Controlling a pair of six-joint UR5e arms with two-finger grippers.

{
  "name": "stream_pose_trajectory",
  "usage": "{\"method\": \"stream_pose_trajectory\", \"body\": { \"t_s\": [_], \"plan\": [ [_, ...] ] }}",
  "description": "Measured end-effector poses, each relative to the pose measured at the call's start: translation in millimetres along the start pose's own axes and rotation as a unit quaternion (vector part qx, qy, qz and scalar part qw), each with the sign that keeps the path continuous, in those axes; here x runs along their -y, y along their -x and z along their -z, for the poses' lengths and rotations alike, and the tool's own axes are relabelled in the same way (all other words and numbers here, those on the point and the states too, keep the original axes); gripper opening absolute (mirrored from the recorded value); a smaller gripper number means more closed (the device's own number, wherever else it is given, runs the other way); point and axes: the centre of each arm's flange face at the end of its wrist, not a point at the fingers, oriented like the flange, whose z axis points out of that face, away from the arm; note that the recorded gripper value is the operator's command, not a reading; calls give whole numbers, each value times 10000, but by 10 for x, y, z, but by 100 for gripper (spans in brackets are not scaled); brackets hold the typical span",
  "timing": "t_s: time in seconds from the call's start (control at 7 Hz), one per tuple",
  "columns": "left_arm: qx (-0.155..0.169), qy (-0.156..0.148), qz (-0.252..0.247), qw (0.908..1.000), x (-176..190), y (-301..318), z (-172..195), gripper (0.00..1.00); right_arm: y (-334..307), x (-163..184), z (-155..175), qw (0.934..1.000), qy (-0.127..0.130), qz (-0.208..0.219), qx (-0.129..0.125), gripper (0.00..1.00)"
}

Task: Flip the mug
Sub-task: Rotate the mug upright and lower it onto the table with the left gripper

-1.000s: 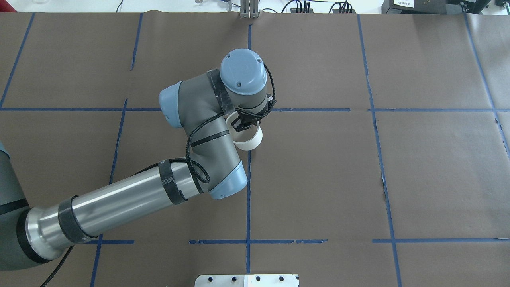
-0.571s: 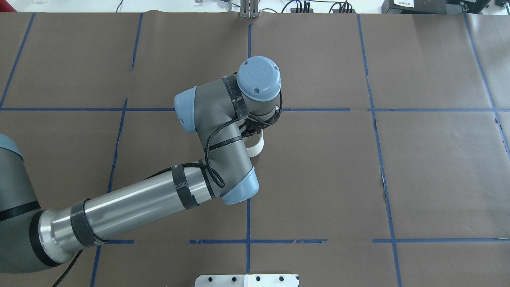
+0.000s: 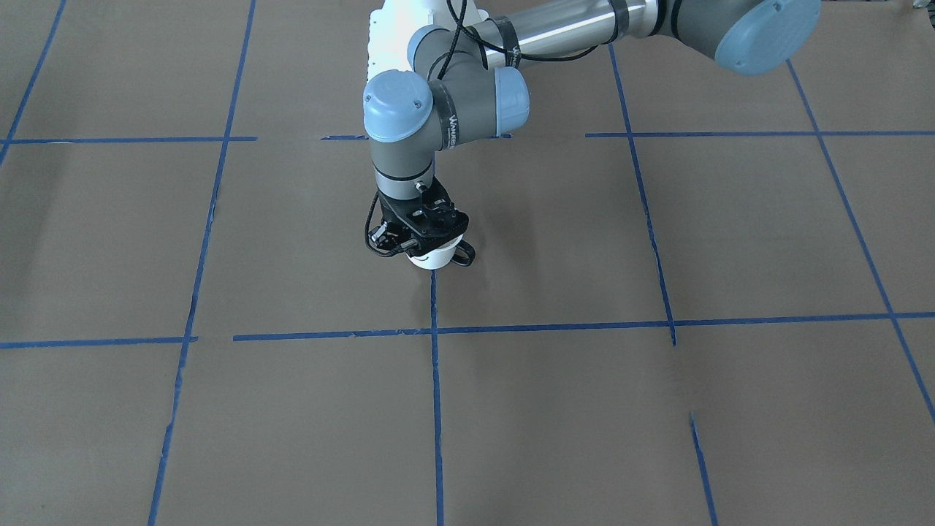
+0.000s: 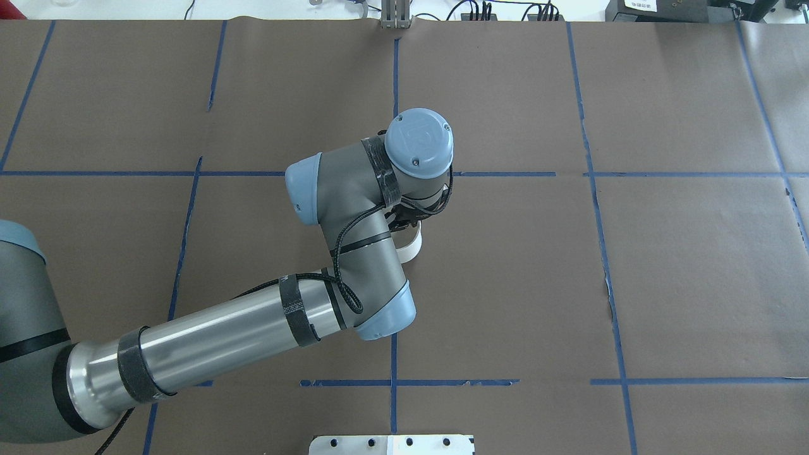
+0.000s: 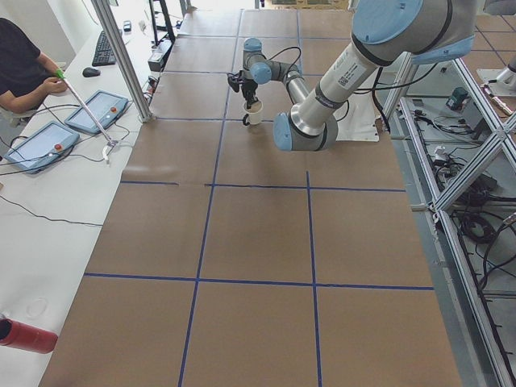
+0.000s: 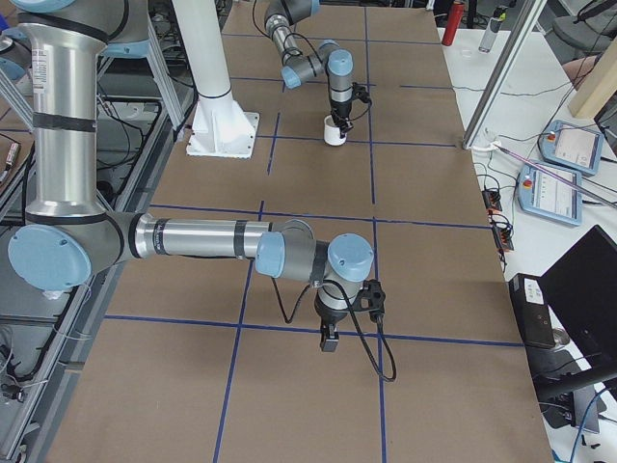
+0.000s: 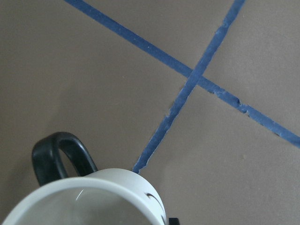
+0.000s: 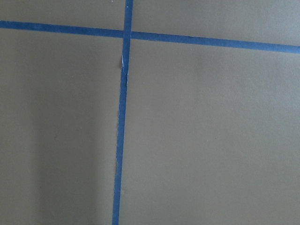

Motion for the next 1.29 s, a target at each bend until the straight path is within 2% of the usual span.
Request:
{"method": "stream_pose_trajectory", "body": {
  "t_s": [0.29, 0.57, 0.71, 0.86, 1.0, 1.29],
  "plan": [
    [102, -46, 22, 9999, 0, 17, -10, 0, 0, 0, 0, 10000, 0, 0, 0, 100],
    [129, -109, 26, 9999, 3, 23, -13, 32, 0, 0, 0, 10000, 0, 0, 0, 100],
    [130, -116, 26, 9998, 4, 28, -15, 56, 0, 0, 0, 10000, 0, 0, 0, 100],
    [132, -123, 26, 9998, 7, 38, -20, 85, 0, 0, 0, 10000, 0, 0, 0, 100],
    [140, -129, 8, 9998, 14, 51, -30, 100, 0, 0, 0, 10000, 0, 0, 0, 100],
    [131, -121, -108, 9998, -9, 53, 55, 100, 0, 0, 0, 10000, 0, 0, 0, 100]
  ]
}}
